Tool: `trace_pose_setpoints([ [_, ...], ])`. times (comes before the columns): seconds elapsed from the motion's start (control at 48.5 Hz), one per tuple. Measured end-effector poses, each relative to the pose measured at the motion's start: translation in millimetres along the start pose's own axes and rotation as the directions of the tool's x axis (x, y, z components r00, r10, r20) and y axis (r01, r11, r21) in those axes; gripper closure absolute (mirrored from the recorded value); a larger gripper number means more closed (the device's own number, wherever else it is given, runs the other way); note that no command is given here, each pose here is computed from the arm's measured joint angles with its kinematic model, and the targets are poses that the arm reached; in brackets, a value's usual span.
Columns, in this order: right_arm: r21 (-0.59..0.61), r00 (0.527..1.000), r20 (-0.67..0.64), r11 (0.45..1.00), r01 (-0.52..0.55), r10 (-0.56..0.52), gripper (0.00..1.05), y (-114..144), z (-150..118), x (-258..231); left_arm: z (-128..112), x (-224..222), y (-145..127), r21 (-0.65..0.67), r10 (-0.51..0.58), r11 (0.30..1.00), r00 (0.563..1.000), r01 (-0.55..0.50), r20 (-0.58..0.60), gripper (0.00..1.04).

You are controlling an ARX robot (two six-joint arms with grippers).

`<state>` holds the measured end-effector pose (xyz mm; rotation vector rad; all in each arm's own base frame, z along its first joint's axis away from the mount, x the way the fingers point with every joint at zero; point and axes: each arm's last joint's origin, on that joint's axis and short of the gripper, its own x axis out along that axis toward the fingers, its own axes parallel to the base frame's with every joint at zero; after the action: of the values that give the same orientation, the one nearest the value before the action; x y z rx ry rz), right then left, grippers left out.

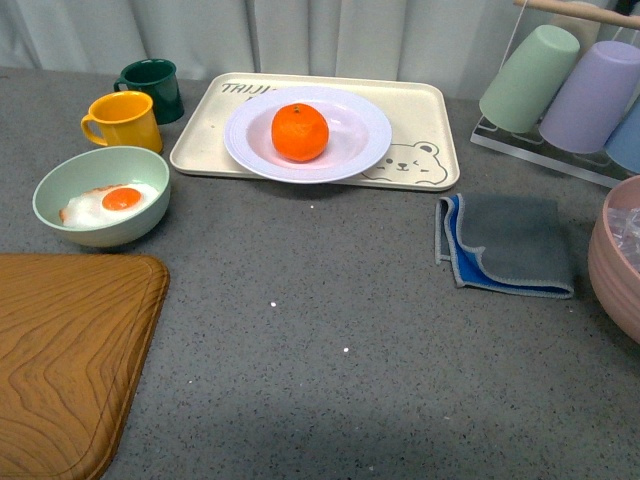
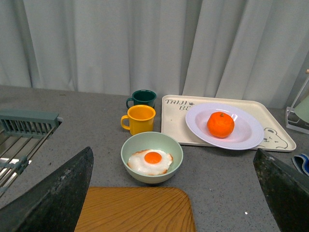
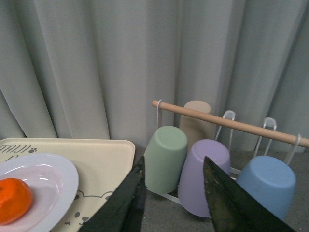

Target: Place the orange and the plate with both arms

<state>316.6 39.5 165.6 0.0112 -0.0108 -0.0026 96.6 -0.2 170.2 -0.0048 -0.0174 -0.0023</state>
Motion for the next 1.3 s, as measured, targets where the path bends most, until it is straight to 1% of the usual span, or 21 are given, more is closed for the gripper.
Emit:
trace_pose_setpoints([
  [0.041,-0.003,1.000,0.001,1.000,0.000,0.000,0.76,-2.8,0.5,-7.8,0.0,0.0,0.0,0.000,0.000,1.000,1.000,0.000,0.000,0.07],
  [0.124,-0.008,1.000,-0.022,1.000,-0.001,0.001,0.96,-11.1,-3.7,-34.9,0.0,0.0,0.0,0.000,0.000,1.000,1.000,0.000,0.000,0.07],
  [0.185,-0.013,1.000,-0.031,1.000,-0.003,0.002,1.04,-13.9,-5.5,-45.6,0.0,0.0,0.0,0.000,0.000,1.000,1.000,0.000,0.000,0.07],
  [0.433,-0.012,1.000,-0.025,1.000,0.000,0.000,1.04,-27.5,-3.0,-99.4,0.0,0.0,0.0,0.000,0.000,1.000,1.000,0.000,0.000,0.07],
  [0.495,-0.011,0.999,-0.029,1.000,-0.024,0.024,1.04,-33.2,-3.3,-109.0,0.0,0.0,0.0,0.000,0.000,1.000,1.000,0.000,0.000,0.07],
  [0.556,-0.011,1.000,-0.029,1.000,-0.005,0.005,1.04,-38.4,-3.0,-119.2,0.0,0.0,0.0,0.000,0.000,1.000,1.000,0.000,0.000,0.07],
  [0.701,-0.011,1.000,-0.030,1.000,0.000,-0.001,1.04,-39.7,-2.8,-138.7,0.0,0.0,0.0,0.000,0.000,1.000,1.000,0.000,0.000,0.07],
  [1.298,-0.011,1.000,-0.021,1.000,-0.003,0.003,1.04,-39.7,0.4,-177.1,0.0,0.0,0.0,0.000,0.000,1.000,1.000,0.000,0.000,0.07],
])
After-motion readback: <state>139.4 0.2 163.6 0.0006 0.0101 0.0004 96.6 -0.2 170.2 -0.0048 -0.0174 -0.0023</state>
